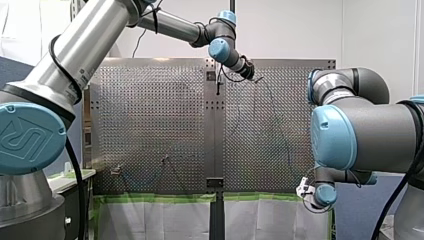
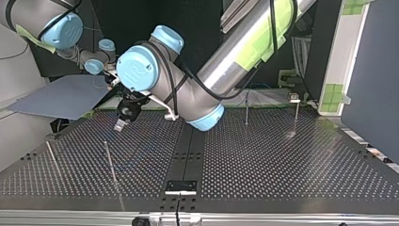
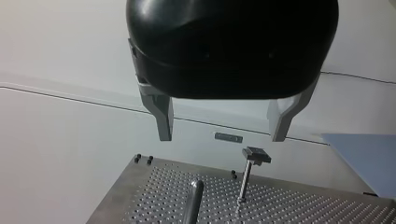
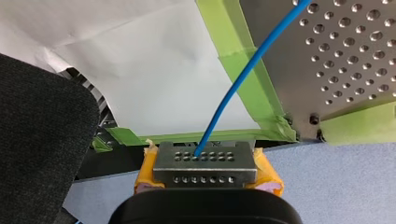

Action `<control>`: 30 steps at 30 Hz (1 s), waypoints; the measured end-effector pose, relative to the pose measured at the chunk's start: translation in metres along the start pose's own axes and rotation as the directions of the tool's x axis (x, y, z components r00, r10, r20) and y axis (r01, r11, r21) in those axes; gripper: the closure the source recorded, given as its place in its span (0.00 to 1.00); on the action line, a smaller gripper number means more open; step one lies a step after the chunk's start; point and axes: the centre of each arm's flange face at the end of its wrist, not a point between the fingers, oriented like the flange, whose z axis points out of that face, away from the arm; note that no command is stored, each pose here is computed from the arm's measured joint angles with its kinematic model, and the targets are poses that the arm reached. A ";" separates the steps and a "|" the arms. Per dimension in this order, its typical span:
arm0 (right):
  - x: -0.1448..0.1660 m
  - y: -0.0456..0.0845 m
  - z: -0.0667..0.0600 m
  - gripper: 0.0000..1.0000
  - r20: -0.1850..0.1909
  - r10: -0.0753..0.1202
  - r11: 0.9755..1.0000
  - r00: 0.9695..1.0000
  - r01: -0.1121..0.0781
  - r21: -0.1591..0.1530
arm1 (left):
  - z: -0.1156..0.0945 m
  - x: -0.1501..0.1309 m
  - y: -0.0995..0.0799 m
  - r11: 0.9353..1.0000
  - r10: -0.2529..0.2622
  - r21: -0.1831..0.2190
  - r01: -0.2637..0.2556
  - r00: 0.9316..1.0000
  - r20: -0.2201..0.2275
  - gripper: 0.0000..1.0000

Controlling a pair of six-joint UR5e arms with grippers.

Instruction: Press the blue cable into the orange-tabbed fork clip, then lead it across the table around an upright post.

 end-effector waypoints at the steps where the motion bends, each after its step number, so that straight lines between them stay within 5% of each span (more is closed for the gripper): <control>1: 0.000 0.000 0.000 1.00 0.000 0.000 1.000 1.000 0.000 0.000 | 0.000 0.000 0.000 1.000 0.000 -0.003 0.000 1.000 0.000 0.01; 19: -0.001 -0.002 0.000 1.00 0.004 -0.001 1.000 1.000 0.001 0.013 | -0.001 -0.001 0.000 0.999 -0.001 -0.039 0.001 1.000 0.007 0.01; 30: -0.001 -0.003 0.000 1.00 0.005 -0.002 1.000 1.000 0.002 0.016 | -0.003 -0.003 0.009 0.990 -0.019 -0.141 0.023 0.999 0.027 0.01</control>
